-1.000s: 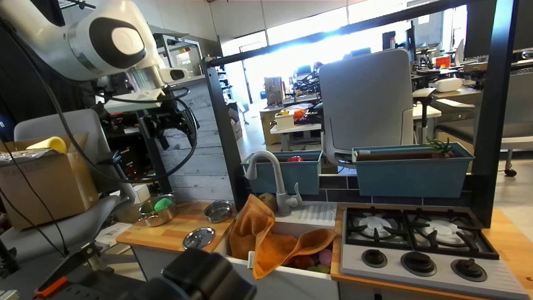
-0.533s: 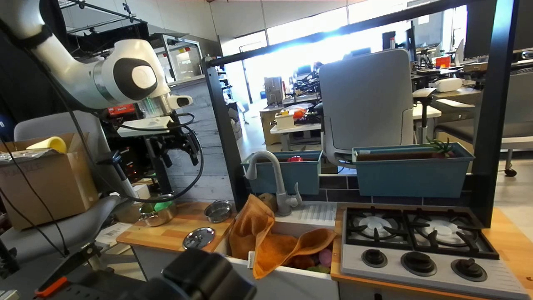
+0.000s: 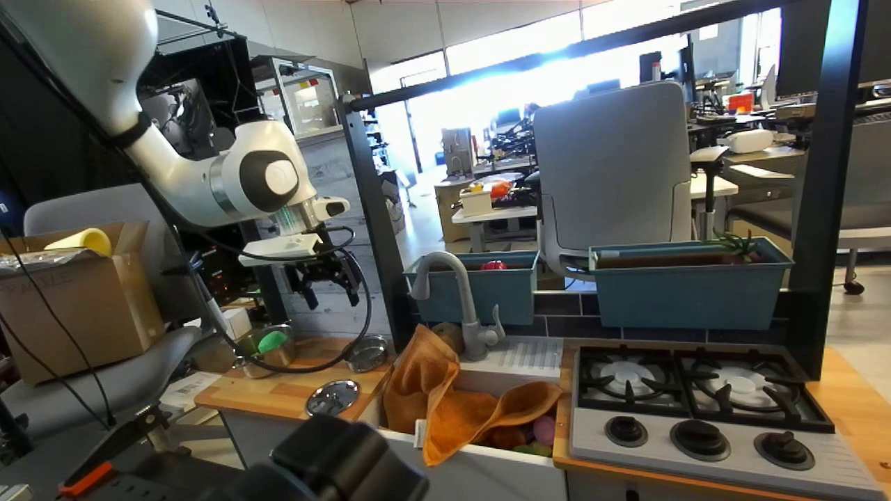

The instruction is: Move the right pot to the left of the lid, then hang the towel on the black rod, lastly, put the yellow plushie in the right pot

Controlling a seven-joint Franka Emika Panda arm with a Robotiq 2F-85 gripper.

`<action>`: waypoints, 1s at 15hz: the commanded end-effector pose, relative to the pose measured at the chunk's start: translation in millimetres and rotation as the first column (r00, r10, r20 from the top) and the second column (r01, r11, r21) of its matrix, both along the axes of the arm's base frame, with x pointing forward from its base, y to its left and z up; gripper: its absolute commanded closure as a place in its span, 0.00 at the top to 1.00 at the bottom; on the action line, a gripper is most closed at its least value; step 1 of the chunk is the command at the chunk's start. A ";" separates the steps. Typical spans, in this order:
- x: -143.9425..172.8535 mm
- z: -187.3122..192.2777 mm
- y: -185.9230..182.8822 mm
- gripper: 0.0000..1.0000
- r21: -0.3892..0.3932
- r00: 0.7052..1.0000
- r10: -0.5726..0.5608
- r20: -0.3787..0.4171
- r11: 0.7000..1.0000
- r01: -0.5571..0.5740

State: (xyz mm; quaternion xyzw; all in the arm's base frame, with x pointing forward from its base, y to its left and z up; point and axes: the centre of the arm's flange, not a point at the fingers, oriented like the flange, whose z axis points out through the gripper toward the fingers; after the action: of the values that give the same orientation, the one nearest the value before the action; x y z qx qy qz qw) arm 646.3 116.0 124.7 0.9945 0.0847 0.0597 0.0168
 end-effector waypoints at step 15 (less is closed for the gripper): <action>35.5 -116.7 27.3 1.00 -0.129 0.991 0.033 -0.129 0.990 -0.050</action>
State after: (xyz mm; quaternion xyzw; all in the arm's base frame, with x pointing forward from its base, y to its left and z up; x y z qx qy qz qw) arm 665.7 137.0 22.8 0.9931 0.1031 -0.0001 0.0567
